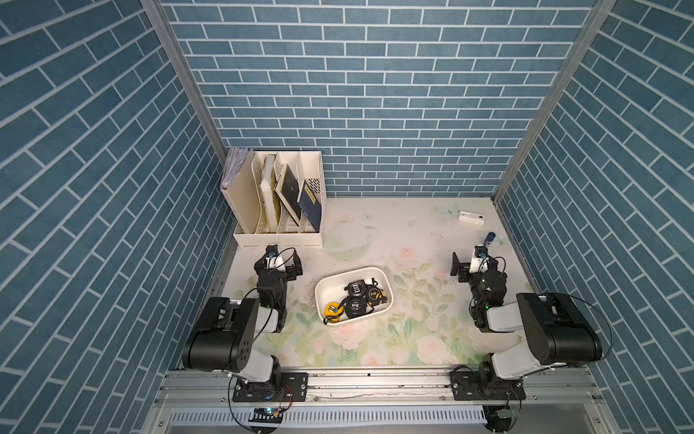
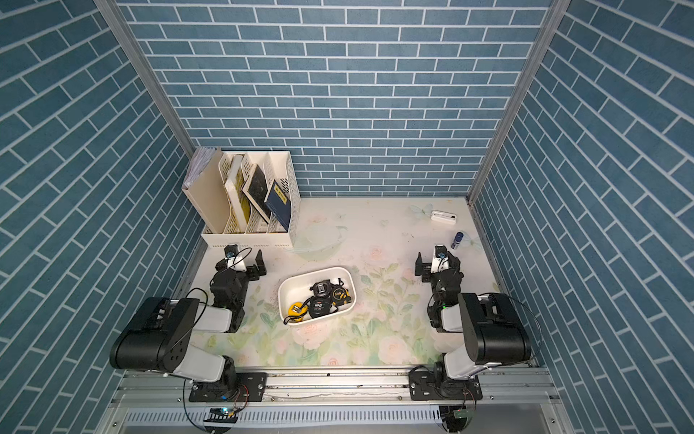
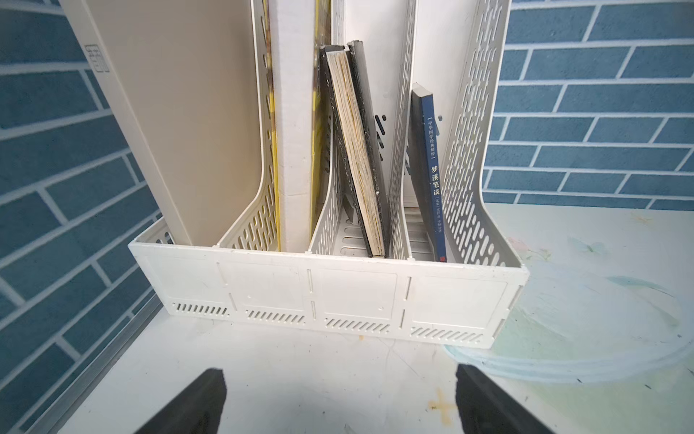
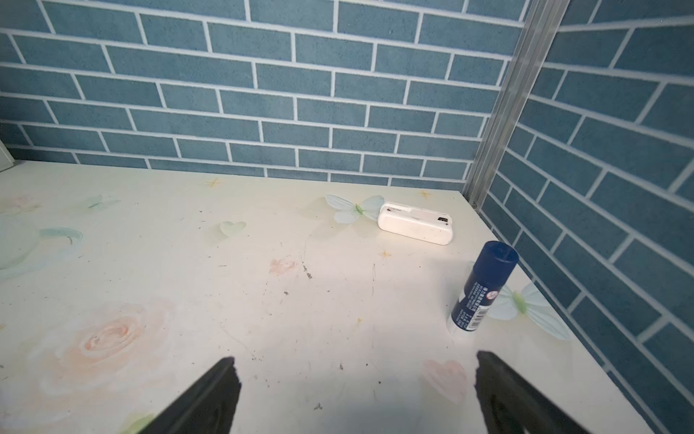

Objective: Take the tape measure out of the storage box
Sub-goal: Pick up the tape measure from the storage box.

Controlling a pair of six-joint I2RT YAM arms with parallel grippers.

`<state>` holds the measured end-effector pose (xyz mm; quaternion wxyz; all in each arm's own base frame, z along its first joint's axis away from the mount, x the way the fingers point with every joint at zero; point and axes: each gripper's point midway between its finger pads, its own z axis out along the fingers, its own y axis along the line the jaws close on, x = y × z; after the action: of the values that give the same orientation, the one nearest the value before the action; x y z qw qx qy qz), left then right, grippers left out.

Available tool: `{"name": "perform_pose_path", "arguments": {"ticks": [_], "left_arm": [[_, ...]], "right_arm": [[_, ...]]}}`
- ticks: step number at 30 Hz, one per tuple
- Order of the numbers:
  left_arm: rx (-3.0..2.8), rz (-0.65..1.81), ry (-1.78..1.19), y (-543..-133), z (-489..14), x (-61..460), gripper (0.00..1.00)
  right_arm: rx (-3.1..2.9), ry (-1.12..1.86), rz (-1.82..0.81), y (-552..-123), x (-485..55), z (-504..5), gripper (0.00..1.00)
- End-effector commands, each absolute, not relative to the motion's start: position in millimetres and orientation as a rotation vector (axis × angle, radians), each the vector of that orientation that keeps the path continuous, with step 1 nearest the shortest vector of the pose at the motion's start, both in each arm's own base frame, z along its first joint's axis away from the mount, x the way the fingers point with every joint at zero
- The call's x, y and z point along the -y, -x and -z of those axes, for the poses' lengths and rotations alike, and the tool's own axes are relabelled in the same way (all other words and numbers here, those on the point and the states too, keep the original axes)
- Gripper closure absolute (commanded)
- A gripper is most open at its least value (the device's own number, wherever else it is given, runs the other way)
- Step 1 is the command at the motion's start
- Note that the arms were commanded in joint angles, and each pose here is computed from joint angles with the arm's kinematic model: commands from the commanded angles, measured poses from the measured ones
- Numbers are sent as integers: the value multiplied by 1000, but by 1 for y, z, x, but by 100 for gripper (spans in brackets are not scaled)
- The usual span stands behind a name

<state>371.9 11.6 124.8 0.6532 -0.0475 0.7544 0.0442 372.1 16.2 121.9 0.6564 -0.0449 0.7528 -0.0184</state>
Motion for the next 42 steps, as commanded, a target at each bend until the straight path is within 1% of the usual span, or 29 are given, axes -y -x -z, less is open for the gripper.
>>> {"name": "perform_pose_path", "arguments": {"ticks": [1,29,32,34,36,38,40,42], "left_arm": [[-1699,-103,100,-374,-129,-13,0],[-1699,-101,100,-374,-129,-13,0],[-1721,-96,88,-381,-132,-11,0],[-1800,-97,78,-399,-131,-9,4],[-1930,-90,68,-417,-120,-5,12],[-1967,-88,79,-430,-125,-3,17],[-1963,-93,128,-430,-133,-7,17],[-1920,-62,193,-425,-152,-9,15]], "right_arm": [[-1700,99,60,-375,-13,-124,0],[-1701,99,58,-375,-14,-124,0],[-1699,85,71,-374,-11,-125,0],[-1710,43,86,-377,-5,-128,0],[-1708,26,97,-377,-2,-129,0],[-1706,12,106,-376,0,-130,0],[-1707,1,115,-375,2,-134,0],[-1701,-7,125,-374,3,-141,0]]}}
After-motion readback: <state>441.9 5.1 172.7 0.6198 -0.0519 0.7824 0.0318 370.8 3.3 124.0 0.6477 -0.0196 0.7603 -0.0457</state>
